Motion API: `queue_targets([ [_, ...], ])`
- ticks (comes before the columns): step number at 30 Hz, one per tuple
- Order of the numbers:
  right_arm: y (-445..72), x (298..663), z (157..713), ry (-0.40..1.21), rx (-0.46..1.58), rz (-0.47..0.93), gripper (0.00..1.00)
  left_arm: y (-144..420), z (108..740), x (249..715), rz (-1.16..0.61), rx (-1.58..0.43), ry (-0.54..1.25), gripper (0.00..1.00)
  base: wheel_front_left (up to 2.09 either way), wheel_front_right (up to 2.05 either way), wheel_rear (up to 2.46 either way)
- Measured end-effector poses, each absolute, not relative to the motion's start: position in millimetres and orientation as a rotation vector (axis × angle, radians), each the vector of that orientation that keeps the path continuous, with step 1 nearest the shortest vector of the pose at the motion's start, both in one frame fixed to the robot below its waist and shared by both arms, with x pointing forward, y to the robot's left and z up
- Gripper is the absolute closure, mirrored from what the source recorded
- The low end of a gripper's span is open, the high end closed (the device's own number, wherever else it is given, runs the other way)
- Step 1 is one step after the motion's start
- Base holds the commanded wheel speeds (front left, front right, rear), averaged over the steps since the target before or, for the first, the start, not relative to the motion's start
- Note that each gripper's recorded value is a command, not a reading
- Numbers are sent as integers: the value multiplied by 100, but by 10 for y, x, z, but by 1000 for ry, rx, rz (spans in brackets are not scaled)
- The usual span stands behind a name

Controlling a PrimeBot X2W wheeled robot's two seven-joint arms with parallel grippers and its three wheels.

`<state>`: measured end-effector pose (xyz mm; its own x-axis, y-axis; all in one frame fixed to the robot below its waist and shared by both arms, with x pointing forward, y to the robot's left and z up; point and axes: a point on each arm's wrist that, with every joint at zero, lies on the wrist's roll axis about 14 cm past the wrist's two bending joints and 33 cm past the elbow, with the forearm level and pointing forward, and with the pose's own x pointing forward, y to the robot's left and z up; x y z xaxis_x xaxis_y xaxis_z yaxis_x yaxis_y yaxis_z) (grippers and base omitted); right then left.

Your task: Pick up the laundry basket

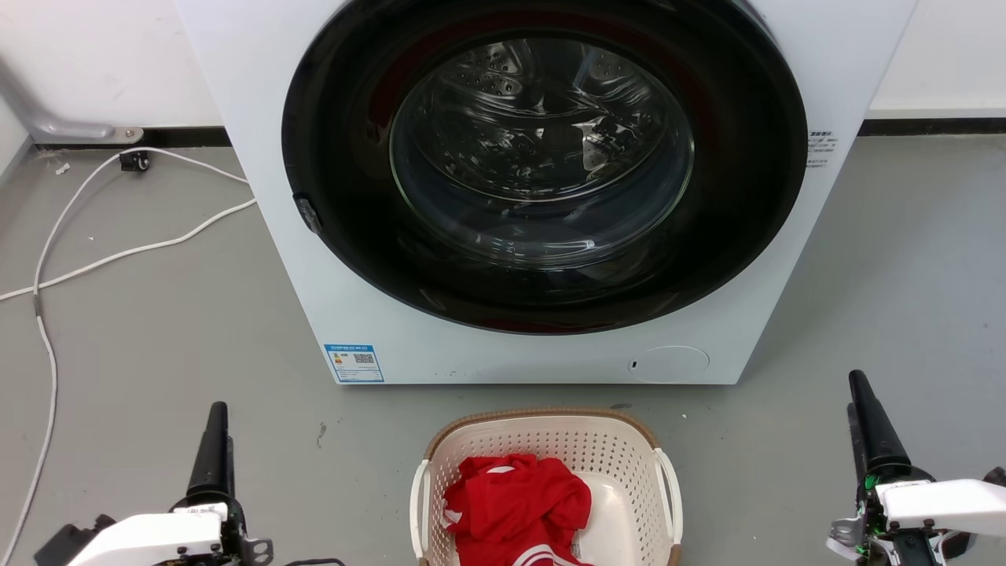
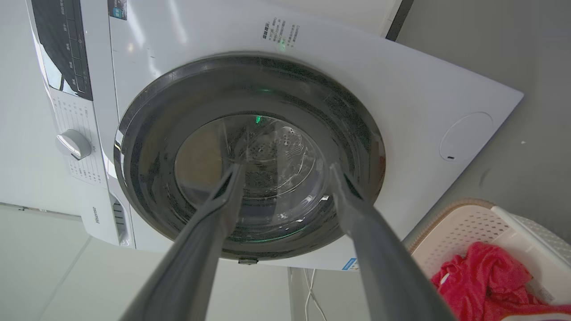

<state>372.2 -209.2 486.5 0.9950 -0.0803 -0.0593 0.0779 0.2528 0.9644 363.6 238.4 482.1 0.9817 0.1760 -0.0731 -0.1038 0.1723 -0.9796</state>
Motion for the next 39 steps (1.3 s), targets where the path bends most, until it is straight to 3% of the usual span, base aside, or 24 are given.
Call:
queue_targets([
  [15,-1948,3797,5386,-113,784,21,0,2502,5255,3655,181,-1033,-161,0,0,0,0],
  [39,-1806,3713,5481,-154,391,64,0,1841,5521,3628,-3,-501,-163,0,0,0,0],
])
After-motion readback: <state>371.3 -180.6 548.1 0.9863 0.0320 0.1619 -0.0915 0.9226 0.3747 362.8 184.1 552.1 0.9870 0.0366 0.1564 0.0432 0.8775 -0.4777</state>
